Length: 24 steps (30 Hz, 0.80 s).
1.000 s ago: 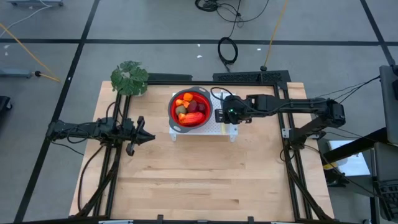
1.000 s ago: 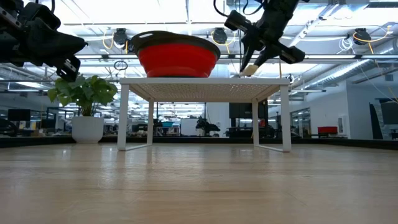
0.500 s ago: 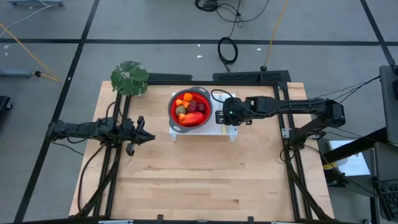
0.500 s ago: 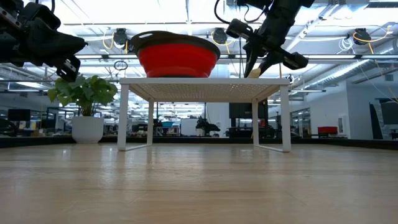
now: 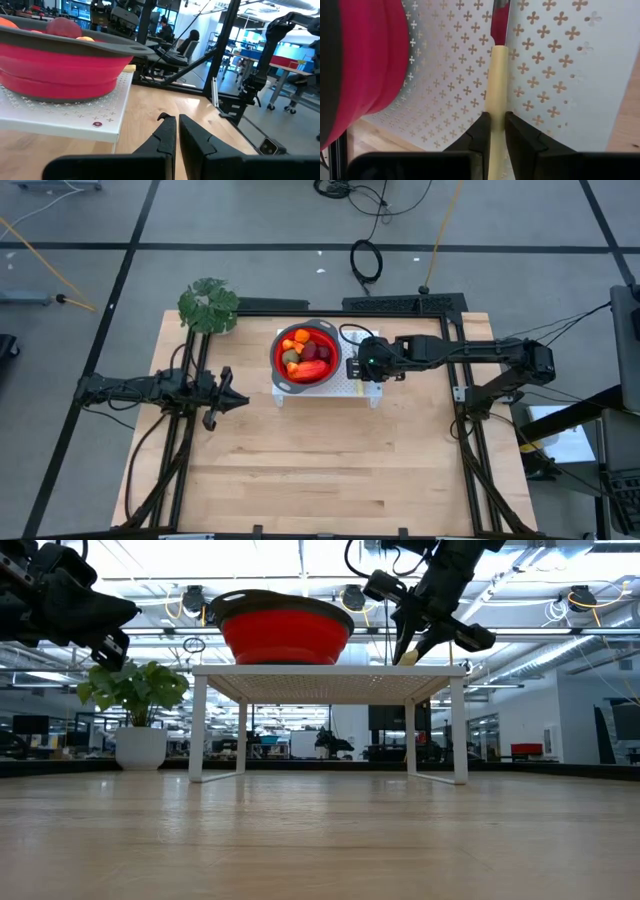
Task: Pick & Place Fruit
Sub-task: Put the yellow knife on of the shelf
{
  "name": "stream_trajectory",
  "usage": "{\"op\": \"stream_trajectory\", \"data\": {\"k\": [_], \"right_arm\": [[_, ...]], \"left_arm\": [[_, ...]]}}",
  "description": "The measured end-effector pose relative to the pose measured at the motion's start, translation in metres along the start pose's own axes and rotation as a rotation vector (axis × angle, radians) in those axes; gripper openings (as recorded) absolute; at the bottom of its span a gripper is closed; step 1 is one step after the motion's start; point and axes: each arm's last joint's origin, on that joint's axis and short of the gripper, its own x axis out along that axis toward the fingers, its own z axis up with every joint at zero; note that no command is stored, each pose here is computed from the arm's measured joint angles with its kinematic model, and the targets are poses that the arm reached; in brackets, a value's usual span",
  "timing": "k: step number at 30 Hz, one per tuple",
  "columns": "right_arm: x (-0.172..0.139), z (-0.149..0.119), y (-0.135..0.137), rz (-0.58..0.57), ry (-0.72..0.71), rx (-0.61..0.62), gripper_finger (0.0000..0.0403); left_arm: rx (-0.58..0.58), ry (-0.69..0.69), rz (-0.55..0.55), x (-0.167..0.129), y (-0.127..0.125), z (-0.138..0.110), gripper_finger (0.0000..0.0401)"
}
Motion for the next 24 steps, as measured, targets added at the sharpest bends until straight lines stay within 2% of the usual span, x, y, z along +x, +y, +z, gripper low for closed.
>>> {"op": "stream_trajectory", "data": {"k": [12,24], "right_arm": [[0.0000,0.0001,0.0005,0.005,-0.001,0.054,0.0045],[0.0000,0.0000,0.0000,-0.001,-0.001,0.049,0.0045]], "left_arm": [[0.002,0.000,0.000,0.0000,0.0000,0.0000,0.0019],[0.002,0.000,0.000,0.0000,0.0000,0.0000,0.0019]]}}
